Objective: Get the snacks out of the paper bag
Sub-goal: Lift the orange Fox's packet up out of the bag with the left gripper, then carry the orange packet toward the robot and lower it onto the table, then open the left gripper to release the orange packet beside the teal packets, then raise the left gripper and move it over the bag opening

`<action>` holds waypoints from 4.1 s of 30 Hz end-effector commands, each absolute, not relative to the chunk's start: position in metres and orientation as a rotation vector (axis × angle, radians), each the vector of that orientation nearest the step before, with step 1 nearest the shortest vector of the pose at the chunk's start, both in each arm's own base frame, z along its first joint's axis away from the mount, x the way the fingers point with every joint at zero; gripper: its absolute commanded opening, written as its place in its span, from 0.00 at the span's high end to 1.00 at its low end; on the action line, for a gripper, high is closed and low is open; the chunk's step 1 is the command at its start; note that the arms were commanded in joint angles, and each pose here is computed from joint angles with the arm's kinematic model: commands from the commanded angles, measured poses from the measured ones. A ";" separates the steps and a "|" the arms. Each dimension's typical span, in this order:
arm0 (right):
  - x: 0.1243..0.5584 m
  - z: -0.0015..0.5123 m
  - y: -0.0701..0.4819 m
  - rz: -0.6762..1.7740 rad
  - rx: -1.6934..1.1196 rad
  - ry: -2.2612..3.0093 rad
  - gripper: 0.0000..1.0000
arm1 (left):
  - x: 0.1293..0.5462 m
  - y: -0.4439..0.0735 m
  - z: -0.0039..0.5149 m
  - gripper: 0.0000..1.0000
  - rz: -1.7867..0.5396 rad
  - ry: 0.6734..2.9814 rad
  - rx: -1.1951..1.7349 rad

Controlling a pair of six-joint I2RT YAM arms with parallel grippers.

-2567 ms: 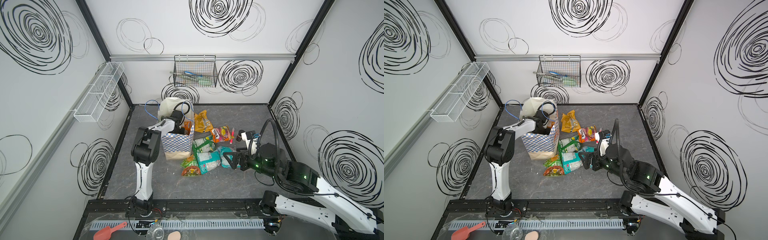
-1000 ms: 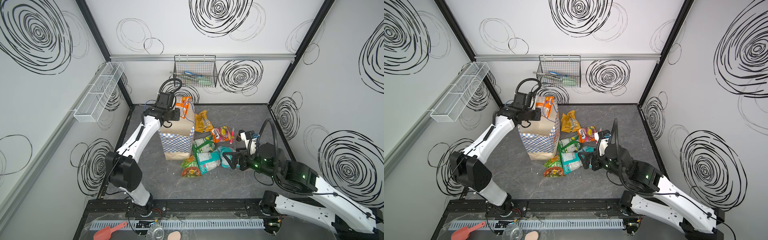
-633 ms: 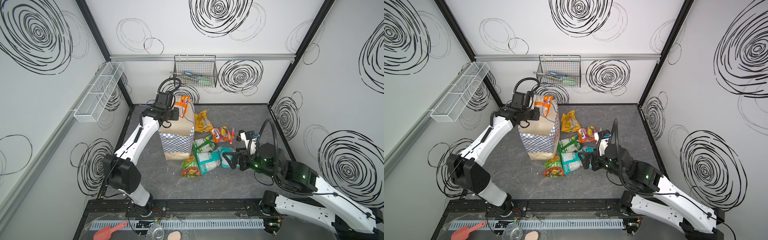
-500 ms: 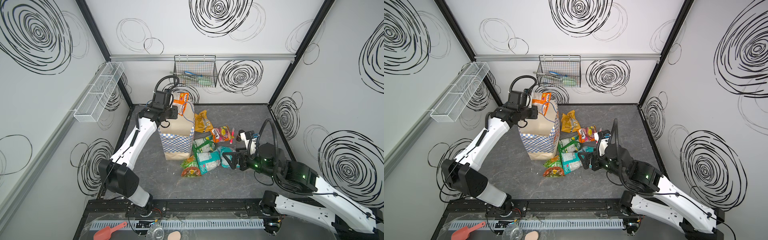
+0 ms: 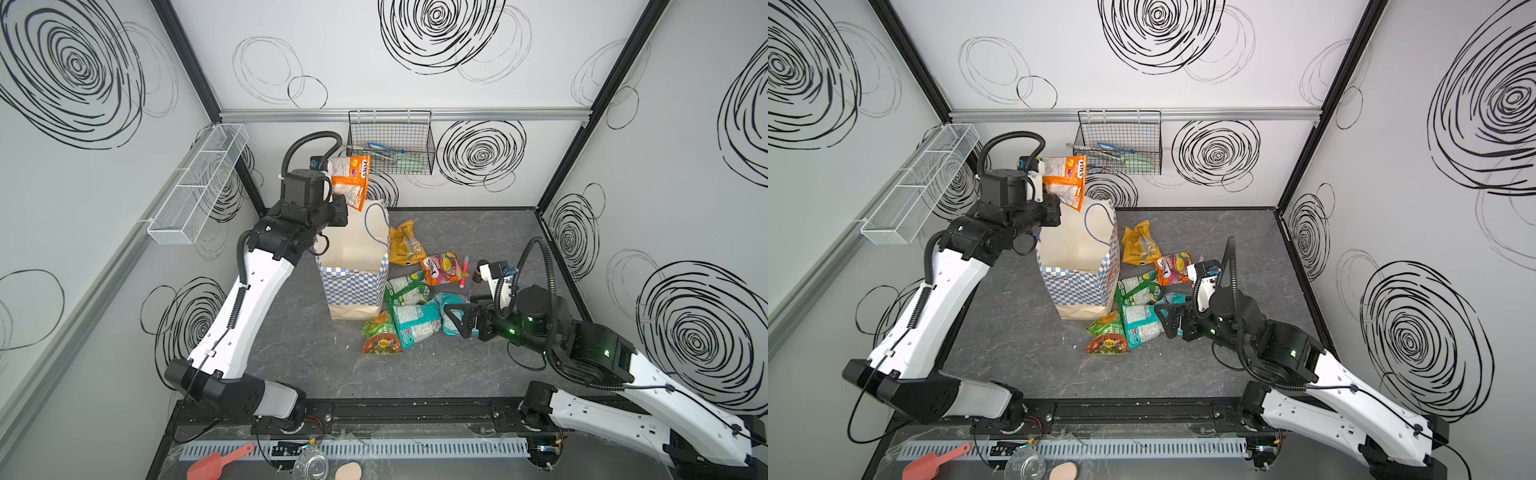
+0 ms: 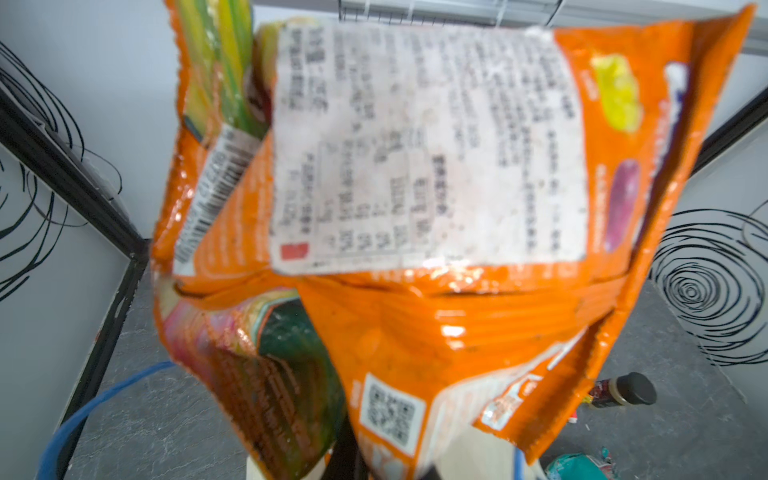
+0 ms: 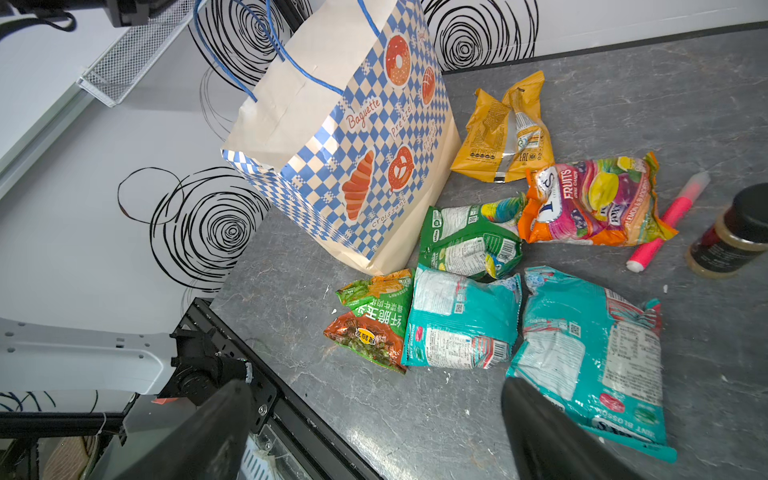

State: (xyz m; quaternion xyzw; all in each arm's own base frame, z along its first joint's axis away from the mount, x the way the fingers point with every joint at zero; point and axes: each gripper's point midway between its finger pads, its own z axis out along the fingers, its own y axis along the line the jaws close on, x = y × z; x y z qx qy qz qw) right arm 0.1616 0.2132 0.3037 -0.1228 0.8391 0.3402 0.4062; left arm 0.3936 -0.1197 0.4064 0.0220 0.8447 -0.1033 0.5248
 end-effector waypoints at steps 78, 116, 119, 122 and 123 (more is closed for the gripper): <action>0.135 0.182 0.117 0.806 0.070 2.513 0.03 | 0.174 -0.395 0.060 0.64 -0.442 2.332 0.854; 0.195 0.331 0.141 0.917 -0.054 2.011 0.03 | 0.236 -0.332 0.384 0.12 -0.676 1.873 0.492; 0.199 0.355 0.148 0.954 -0.092 1.950 0.03 | 0.253 -0.305 0.423 0.05 -0.606 1.822 0.426; 0.202 0.374 0.155 0.980 -0.136 1.899 0.03 | 0.270 -0.273 0.450 0.03 -0.549 1.792 0.348; 0.202 0.379 0.158 0.991 -0.151 1.888 0.03 | 0.276 -0.262 0.458 0.03 -0.530 1.786 0.322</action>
